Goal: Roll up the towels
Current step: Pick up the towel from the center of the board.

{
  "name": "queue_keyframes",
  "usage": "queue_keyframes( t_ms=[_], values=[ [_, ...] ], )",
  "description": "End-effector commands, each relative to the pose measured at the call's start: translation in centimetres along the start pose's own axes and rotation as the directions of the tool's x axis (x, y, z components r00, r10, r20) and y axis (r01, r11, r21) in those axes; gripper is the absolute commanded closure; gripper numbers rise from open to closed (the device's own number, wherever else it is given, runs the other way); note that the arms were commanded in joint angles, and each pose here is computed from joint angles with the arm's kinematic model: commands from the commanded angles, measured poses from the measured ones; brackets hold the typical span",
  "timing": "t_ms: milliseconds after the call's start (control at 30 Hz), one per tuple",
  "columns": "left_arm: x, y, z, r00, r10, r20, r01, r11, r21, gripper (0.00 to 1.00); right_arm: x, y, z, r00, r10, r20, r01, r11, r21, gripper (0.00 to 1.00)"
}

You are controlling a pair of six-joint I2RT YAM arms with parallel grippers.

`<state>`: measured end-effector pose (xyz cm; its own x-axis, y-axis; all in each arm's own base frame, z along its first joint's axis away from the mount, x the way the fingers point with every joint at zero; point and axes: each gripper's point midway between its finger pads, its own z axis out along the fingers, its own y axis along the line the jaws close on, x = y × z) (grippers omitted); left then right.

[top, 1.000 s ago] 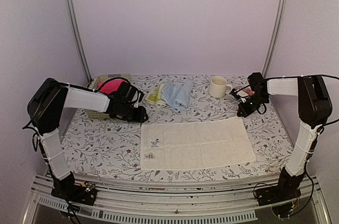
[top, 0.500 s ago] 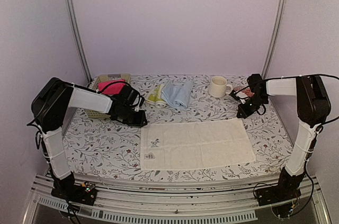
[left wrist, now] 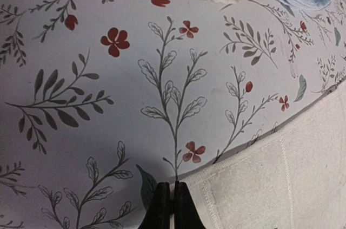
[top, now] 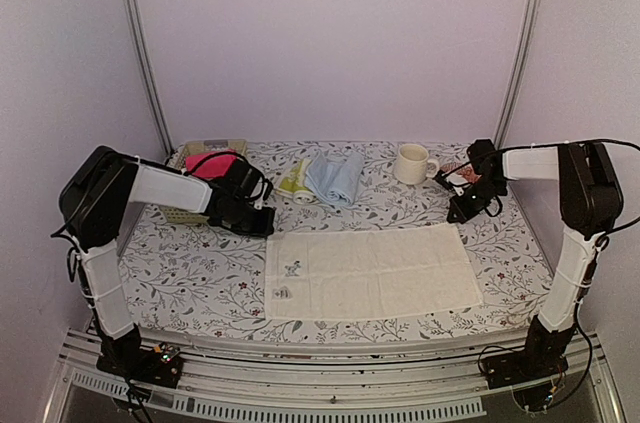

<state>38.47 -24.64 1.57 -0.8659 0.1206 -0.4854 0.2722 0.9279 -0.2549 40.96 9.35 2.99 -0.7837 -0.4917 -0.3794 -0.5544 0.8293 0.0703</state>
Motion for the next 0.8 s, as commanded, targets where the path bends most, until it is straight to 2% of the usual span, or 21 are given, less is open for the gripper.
queue_keyframes(
  t_ms=[0, 100, 233, 500, 767],
  values=[
    [-5.2, 0.2, -3.0, 0.989, 0.037, 0.144, -0.031, 0.999, -0.038, 1.0, -2.4, -1.8, -1.6, 0.998, 0.015, 0.068, -0.014, 1.0, -0.01, 0.98],
    [-7.5, 0.1, -4.7, 0.977, 0.053, 0.206, -0.044, 0.998, -0.051, 1.0, -4.2, -3.1, -3.0, 0.994, 0.004, 0.11, -0.006, 1.0, 0.014, 0.98],
    [-8.8, 0.4, -5.6, 0.97, 0.055, 0.235, -0.043, 0.998, -0.055, 1.0, -6.1, -4.1, -4.0, 0.988, -0.001, 0.157, -0.003, 1.0, 0.025, 0.98],
    [-8.2, -1.0, -5.9, 0.968, 0.054, 0.247, -0.062, 0.998, 0.027, 1.0, -5.4, -3.4, -3.0, 0.99, 0.0, 0.14, 0.003, 1.0, -0.022, 0.98],
    [-6.7, -2.3, -7.4, 0.97, 0.055, 0.235, -0.081, 0.991, 0.104, 1.0, -4.0, -1.6, -4.7, 0.985, -0.027, 0.172, 0.037, 0.998, -0.051, 0.98]
  ],
)
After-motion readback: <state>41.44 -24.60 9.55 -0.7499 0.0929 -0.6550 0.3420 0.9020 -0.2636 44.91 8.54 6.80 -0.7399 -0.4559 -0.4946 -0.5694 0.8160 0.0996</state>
